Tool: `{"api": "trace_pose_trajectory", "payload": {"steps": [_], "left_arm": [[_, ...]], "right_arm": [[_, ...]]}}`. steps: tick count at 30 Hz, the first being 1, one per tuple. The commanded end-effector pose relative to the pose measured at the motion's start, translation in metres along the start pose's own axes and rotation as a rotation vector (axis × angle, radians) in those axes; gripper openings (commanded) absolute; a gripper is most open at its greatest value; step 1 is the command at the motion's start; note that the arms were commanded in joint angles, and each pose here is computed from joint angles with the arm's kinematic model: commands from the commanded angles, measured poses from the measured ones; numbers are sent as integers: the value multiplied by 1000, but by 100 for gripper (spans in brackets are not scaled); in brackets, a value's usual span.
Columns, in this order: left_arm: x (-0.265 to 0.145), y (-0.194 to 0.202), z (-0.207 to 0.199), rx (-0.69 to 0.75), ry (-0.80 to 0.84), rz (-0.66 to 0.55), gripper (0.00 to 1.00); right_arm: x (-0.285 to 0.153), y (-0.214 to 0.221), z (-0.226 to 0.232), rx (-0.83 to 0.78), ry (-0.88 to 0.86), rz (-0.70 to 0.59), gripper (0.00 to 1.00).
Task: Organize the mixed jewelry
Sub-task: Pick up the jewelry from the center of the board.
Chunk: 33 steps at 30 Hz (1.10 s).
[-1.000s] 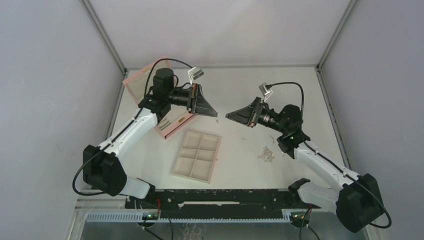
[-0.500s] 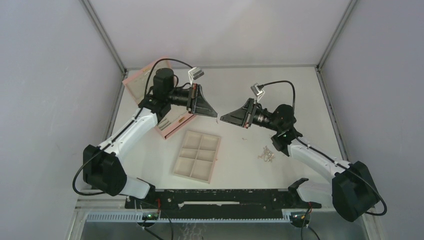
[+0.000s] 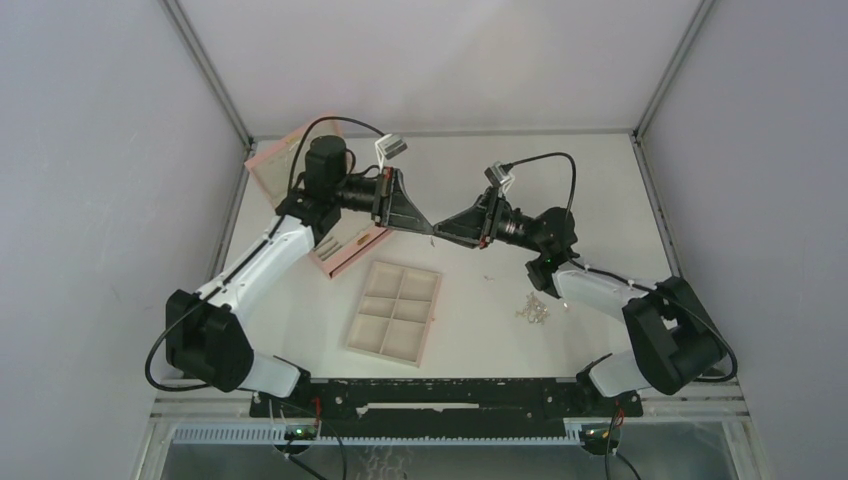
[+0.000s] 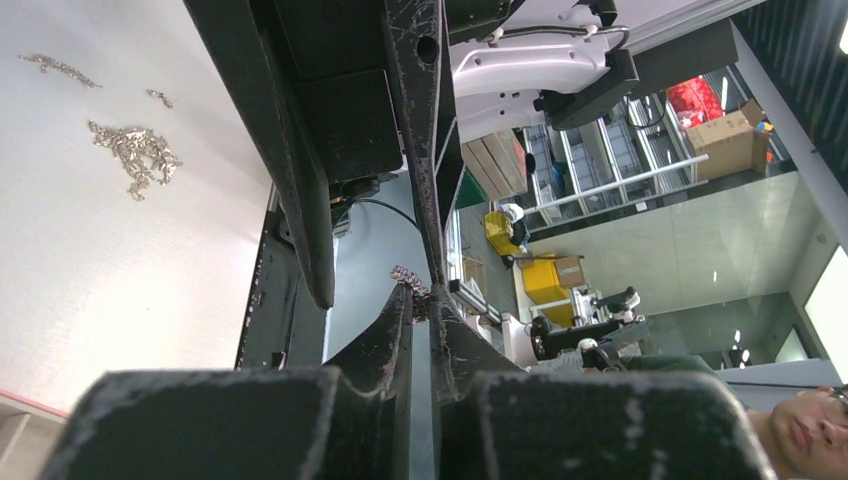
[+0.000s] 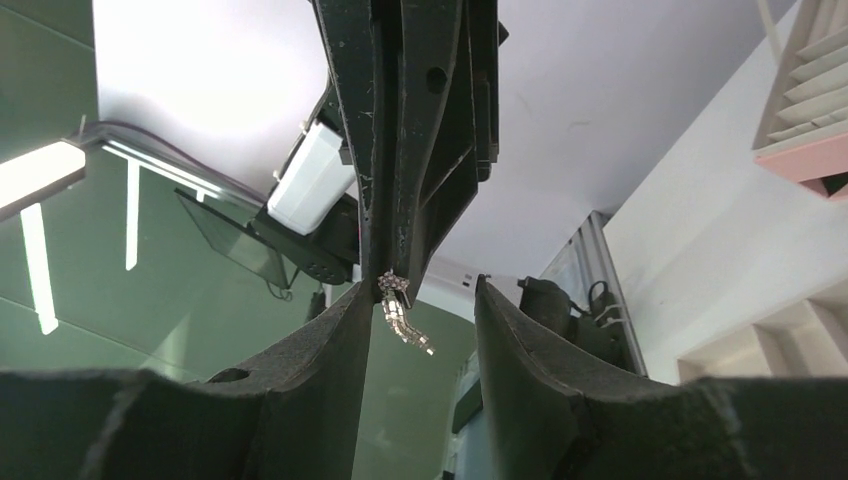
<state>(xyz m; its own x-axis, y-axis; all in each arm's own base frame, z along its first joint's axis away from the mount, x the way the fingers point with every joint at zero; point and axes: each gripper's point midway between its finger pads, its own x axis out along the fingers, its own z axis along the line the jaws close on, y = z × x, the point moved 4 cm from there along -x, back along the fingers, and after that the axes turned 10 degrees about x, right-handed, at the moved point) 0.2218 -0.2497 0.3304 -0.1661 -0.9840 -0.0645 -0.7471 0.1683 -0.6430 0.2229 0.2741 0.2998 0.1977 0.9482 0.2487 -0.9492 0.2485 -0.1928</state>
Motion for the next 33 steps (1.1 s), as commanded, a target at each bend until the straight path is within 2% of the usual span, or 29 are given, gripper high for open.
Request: {"api": "trace_pose_trajectory", "payload": {"steps": [1, 12, 33], "left_arm": [[-1, -5, -20, 75, 35, 3, 0], [0, -4, -17, 64, 34, 6, 0], [0, -6, -15, 55, 33, 6, 0]], "right_arm": [[6, 2, 41, -75, -155, 31, 51], [2, 7, 49, -122, -157, 46, 50], [-5, 3, 51, -163, -122, 37, 42]]}}
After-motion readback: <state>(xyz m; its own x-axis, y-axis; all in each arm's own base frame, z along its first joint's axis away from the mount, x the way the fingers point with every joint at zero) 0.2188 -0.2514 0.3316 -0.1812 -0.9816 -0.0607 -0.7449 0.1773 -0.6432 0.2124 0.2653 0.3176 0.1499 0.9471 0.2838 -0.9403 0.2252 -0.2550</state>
